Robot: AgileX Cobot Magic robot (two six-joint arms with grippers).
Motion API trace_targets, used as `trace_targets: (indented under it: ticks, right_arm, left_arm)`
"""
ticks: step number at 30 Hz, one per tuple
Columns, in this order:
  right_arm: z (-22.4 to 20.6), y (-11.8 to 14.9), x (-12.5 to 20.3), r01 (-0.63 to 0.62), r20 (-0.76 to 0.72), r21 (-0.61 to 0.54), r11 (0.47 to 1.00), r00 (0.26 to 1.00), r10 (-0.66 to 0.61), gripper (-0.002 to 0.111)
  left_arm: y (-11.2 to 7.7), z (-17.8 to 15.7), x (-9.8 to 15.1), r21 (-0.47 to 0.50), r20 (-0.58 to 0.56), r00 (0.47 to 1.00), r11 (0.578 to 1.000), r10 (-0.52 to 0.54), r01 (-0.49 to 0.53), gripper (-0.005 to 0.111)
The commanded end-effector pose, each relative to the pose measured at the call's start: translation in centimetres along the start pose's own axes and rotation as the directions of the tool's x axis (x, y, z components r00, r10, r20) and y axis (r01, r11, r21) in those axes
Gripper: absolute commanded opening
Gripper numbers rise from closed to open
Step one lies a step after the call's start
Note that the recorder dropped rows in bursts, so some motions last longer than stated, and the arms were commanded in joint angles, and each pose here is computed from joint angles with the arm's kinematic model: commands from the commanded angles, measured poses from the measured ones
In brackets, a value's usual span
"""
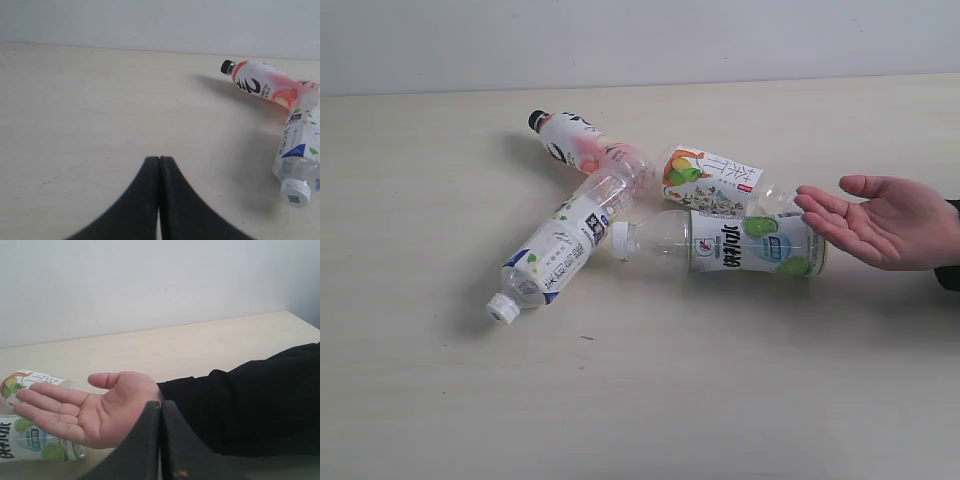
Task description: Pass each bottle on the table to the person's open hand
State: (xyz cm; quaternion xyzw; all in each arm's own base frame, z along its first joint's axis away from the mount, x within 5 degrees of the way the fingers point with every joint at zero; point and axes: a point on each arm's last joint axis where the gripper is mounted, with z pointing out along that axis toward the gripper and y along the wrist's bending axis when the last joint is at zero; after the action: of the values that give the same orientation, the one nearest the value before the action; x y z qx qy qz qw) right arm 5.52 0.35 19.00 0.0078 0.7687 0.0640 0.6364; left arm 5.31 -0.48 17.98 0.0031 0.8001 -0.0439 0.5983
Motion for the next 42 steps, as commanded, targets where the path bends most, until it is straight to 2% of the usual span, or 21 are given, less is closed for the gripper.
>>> trace_targets:
  ticks: [1, 10, 14, 17, 19, 22, 25, 27, 29, 31, 33, 34, 36, 37, 38, 39, 40, 42]
  right_arm:
    - [0.0, 0.0, 0.0, 0.004, 0.009, -0.003, 1.000, 1.000, -0.004, 0.000]
    - [0.0, 0.0, 0.0, 0.004, 0.009, -0.003, 1.000, 1.000, -0.004, 0.000]
    - [0.0, 0.0, 0.0, 0.004, 0.009, -0.003, 1.000, 1.000, -0.004, 0.000]
    - [0.0, 0.0, 0.0, 0.004, 0.009, -0.003, 1.000, 1.000, -0.004, 0.000]
    - [0.0, 0.0, 0.0, 0.004, 0.009, -0.003, 1.000, 1.000, -0.004, 0.000]
    - [0.0, 0.0, 0.0, 0.004, 0.009, -0.003, 1.000, 1.000, -0.004, 0.000]
    - [0.0, 0.0, 0.0, 0.004, 0.009, -0.003, 1.000, 1.000, -0.004, 0.000]
    - [0.0, 0.0, 0.0, 0.004, 0.009, -0.003, 1.000, 1.000, -0.004, 0.000]
    - [0.0, 0.0, 0.0, 0.004, 0.009, -0.003, 1.000, 1.000, -0.004, 0.000]
    - [0.0, 0.0, 0.0, 0.004, 0.009, -0.003, 1.000, 1.000, -0.004, 0.000]
    - [0.0, 0.0, 0.0, 0.004, 0.009, -0.003, 1.000, 1.000, -0.004, 0.000]
    - [0.0, 0.0, 0.0, 0.004, 0.009, -0.003, 1.000, 1.000, -0.004, 0.000]
    - [0.0, 0.0, 0.0, 0.004, 0.009, -0.003, 1.000, 1.000, -0.004, 0.000]
    - [0.0, 0.0, 0.0, 0.004, 0.009, -0.003, 1.000, 1.000, -0.004, 0.000]
    - [0.0, 0.0, 0.0, 0.004, 0.009, -0.003, 1.000, 1.000, -0.004, 0.000]
    - [0.0, 0.0, 0.0, 0.004, 0.009, -0.003, 1.000, 1.000, -0.004, 0.000]
    - [0.0, 0.0, 0.0, 0.004, 0.009, -0.003, 1.000, 1.000, -0.004, 0.000]
    - [0.0, 0.0, 0.0, 0.004, 0.009, -0.003, 1.000, 1.000, -0.004, 0.000]
  left_arm:
    - [0.0, 0.0, -0.1, 0.007, 0.017, 1.000, 1.000, 0.002, -0.003, 0.001]
    - [0.0, 0.0, -0.1, 0.007, 0.017, 1.000, 1.000, 0.002, -0.003, 0.001]
    - [0.0, 0.0, -0.3, -0.001, 0.033, 0.995, 0.995, 0.096, -0.096, 0.001]
    - [0.0, -0.1, -1.2, -0.004, 0.131, 0.987, 0.996, 0.089, -0.089, 0.001]
    - [-0.1, -0.4, -2.4, -0.001, 0.265, 0.963, 0.999, 0.053, -0.054, 0.001]
    - [0.0, -1.0, -4.1, 0.039, 0.454, 0.887, 0.996, -0.085, 0.076, 0.001]
    - [0.3, -1.5, -4.9, 0.135, 0.524, 0.801, 0.957, -0.289, 0.257, 0.001]
    - [0.3, -1.7, -5.2, 0.184, 0.548, 0.752, 0.930, -0.366, 0.318, 0.001]
    - [0.4, -1.9, -5.5, 0.253, 0.549, 0.693, 0.883, -0.467, 0.395, 0.001]
    - [0.4, -2.1, -5.8, 0.344, 0.535, 0.608, 0.809, -0.587, 0.477, 0.001]
    - [0.6, -2.9, -6.5, 0.434, 0.579, 0.495, 0.758, -0.648, 0.486, 0.001]
    - [0.7, -3.4, -7.0, 0.472, 0.611, 0.440, 0.749, -0.658, 0.465, 0.001]
    - [0.8, -4.4, -8.3, 0.509, 0.669, 0.363, 0.756, -0.648, 0.412, 0.001]
    - [0.7, -5.0, -9.6, 0.511, 0.689, 0.347, 0.766, -0.637, 0.391, 0.001]
    - [0.6, -5.7, -11.2, 0.497, 0.710, 0.348, 0.786, -0.612, 0.368, 0.001]
    - [0.3, -6.0, -13.1, 0.448, 0.730, 0.392, 0.825, -0.560, 0.345, 0.001]
    - [0.0, -6.1, -15.1, 0.386, 0.731, 0.463, 0.863, -0.502, 0.326, 0.001]
    - [-0.6, -5.1, -18.7, 0.257, 0.660, 0.648, 0.925, -0.381, 0.281, 0.001]
